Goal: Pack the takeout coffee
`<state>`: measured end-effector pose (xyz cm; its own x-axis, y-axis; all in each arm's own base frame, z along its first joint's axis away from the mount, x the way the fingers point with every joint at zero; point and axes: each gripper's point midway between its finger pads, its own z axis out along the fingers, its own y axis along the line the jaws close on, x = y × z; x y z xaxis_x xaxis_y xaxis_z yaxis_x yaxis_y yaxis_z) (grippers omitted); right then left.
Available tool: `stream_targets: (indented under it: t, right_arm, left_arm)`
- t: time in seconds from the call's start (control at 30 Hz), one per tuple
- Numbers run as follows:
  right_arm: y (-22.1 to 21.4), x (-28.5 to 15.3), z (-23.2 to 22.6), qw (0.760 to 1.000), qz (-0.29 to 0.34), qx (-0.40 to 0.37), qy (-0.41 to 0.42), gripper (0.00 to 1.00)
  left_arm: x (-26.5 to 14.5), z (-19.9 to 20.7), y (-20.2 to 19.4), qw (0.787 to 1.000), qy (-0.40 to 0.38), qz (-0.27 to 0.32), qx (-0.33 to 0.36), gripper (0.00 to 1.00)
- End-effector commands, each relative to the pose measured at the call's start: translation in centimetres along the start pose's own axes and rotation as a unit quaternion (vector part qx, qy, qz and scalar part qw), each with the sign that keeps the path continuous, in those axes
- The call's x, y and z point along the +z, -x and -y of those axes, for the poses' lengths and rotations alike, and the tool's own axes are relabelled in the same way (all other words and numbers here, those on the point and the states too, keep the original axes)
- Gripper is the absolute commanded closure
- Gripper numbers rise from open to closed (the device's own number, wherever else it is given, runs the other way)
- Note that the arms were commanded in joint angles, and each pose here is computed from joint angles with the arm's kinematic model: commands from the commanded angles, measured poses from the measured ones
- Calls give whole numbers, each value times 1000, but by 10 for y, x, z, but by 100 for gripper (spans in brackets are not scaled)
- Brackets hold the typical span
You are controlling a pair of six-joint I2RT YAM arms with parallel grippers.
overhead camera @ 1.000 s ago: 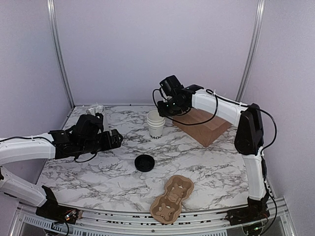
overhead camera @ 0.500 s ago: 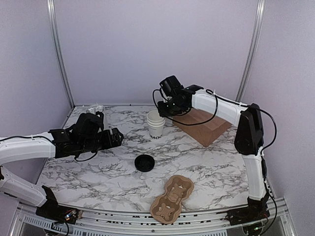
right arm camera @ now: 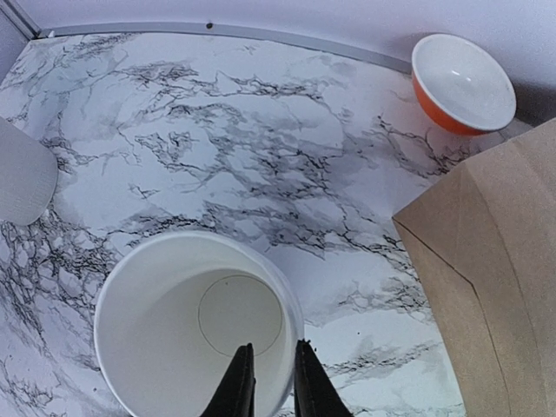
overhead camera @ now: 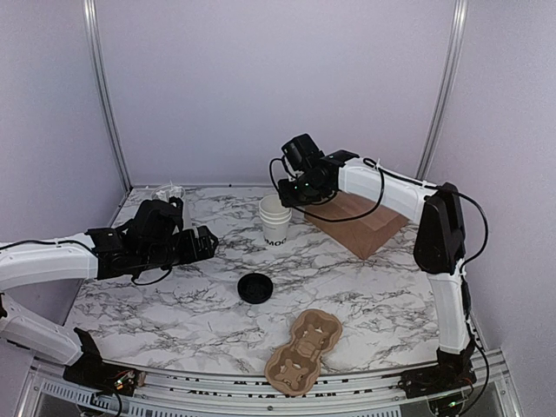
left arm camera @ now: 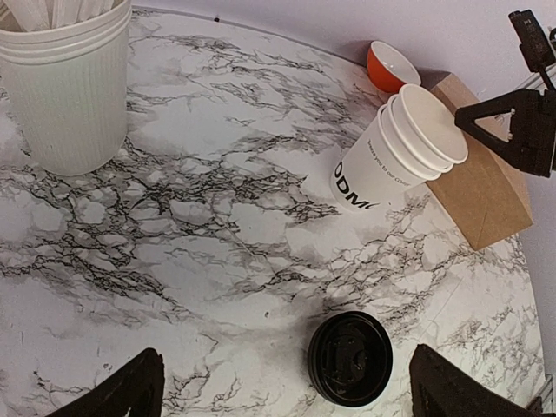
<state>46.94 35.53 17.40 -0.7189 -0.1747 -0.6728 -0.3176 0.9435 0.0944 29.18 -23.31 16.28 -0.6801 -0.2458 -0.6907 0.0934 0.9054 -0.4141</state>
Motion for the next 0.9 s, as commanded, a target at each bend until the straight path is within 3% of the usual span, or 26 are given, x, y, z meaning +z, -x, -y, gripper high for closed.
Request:
stream_targets:
  t: [0.0, 0.47, 0.77, 0.87]
  right_arm:
    - [-4, 7, 5, 1000, -8, 1, -7, 84]
    - [-8, 12, 6, 1000, -13, 2, -7, 86]
    - [-3, 7, 3, 1000, -12, 15, 17, 100]
    - [3, -2, 0, 999, -5, 20, 31, 100]
  left_arm:
    - [-3, 3, 3, 1000, -1, 2, 4, 1]
    - [-3, 2, 3, 1000, -1, 2, 3, 1]
    - [-3, 3, 3, 1000, -2, 2, 3, 1]
    - [-4, 3, 4, 1000, -2, 4, 3, 1]
